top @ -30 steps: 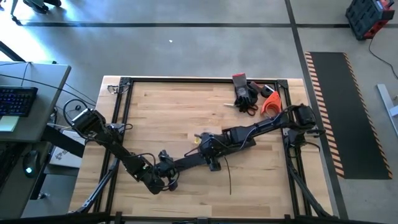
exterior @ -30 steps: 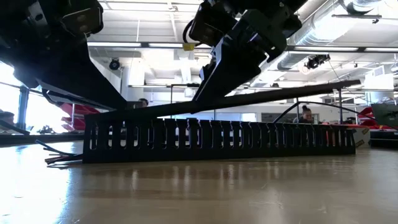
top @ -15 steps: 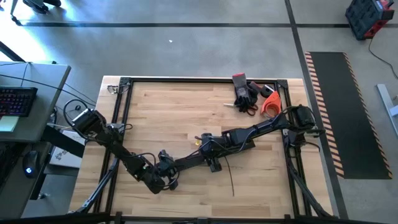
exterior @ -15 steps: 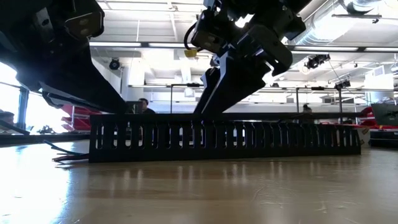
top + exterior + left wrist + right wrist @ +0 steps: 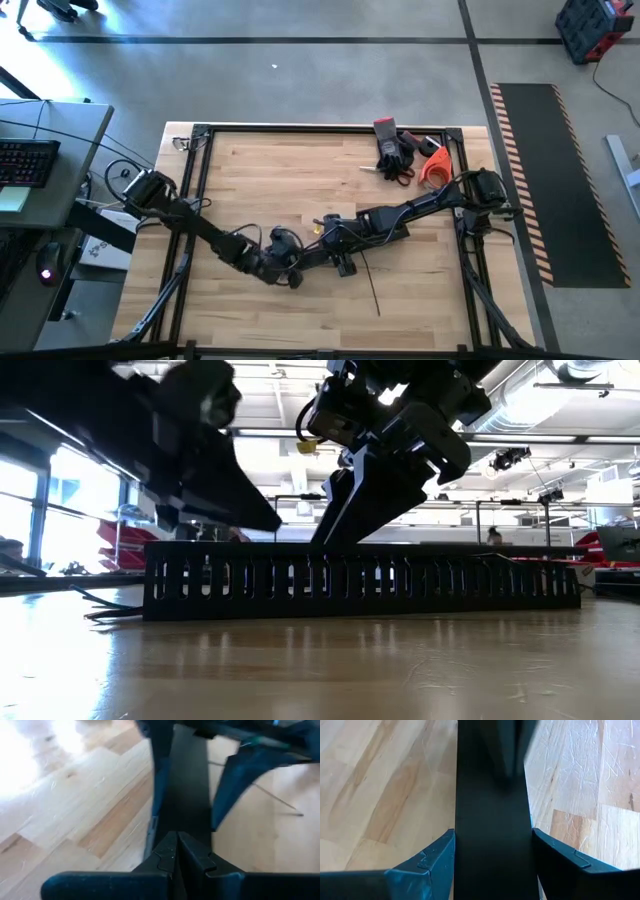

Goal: Ziptie cables
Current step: Close the black cable duct with the black cable duct cover

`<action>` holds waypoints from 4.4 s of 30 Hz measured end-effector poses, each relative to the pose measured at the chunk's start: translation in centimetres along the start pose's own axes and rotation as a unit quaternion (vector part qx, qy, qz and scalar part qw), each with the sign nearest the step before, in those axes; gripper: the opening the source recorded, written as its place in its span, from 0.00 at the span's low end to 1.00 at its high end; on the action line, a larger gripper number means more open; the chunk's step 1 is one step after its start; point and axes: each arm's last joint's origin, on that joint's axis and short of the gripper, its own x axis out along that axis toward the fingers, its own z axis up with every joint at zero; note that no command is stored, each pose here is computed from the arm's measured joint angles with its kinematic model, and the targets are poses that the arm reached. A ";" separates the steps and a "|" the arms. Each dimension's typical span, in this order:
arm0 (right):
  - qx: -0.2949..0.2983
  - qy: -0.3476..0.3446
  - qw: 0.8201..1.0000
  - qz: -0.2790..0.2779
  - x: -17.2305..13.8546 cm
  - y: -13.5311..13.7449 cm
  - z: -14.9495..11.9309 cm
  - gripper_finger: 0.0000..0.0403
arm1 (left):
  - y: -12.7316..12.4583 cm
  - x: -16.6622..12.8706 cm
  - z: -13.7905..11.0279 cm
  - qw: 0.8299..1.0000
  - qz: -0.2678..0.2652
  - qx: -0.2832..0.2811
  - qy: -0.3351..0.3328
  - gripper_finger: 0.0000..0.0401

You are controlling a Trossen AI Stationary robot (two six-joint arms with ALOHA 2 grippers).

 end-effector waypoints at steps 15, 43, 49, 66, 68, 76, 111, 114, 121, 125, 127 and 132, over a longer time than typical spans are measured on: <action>-0.011 0.005 1.000 0.000 0.0 -0.2 -0.2 0.50 | 0.7 2.0 -2.5 0.999 0.033 -0.004 0.029 0.00; -0.121 -0.030 0.981 -0.151 -7.8 1.4 1.8 0.78 | 0.0 1.2 -3.3 0.999 0.025 0.006 0.025 0.00; -0.117 -0.003 0.986 -0.121 -12.3 3.4 -2.7 0.75 | -0.6 0.4 -3.9 1.000 0.022 0.015 0.013 0.00; 0.179 0.113 0.972 -0.105 -11.8 4.0 -16.9 0.75 | -0.7 -2.2 0.5 0.999 -0.003 0.036 -0.015 0.00; 0.176 0.084 0.976 -0.100 -11.3 4.0 -17.1 0.75 | -0.1 -1.2 0.6 0.999 -0.002 0.034 0.003 0.00; 0.132 0.011 0.984 -0.116 -10.9 3.8 -16.2 0.75 | 2.7 2.5 0.9 0.998 0.040 0.027 0.033 0.00; 0.095 -0.060 0.989 -0.097 -7.9 4.1 -14.5 0.61 | 3.4 7.6 -1.2 0.998 -0.062 0.018 0.014 0.00; 0.093 -0.073 0.988 -0.095 -7.7 4.1 -14.3 0.54 | 3.3 7.8 -1.4 0.997 -0.070 0.016 0.003 0.00; 0.091 -0.090 0.986 -0.105 -7.6 4.0 -14.0 0.34 | 3.1 8.2 -1.4 0.997 -0.072 0.020 0.001 0.00; 0.092 -0.103 0.984 -0.115 -7.7 4.0 -13.8 0.25 | 2.7 8.4 -1.0 0.996 -0.081 0.038 -0.001 0.00; 0.093 -0.108 0.982 -0.125 -7.7 3.9 -13.7 0.22 | 2.7 8.5 -0.8 0.996 -0.084 0.043 -0.001 0.00; 0.094 -0.116 0.979 -0.139 -7.7 3.8 -13.5 0.16 | 2.5 8.7 -0.6 0.994 -0.087 0.062 -0.008 0.00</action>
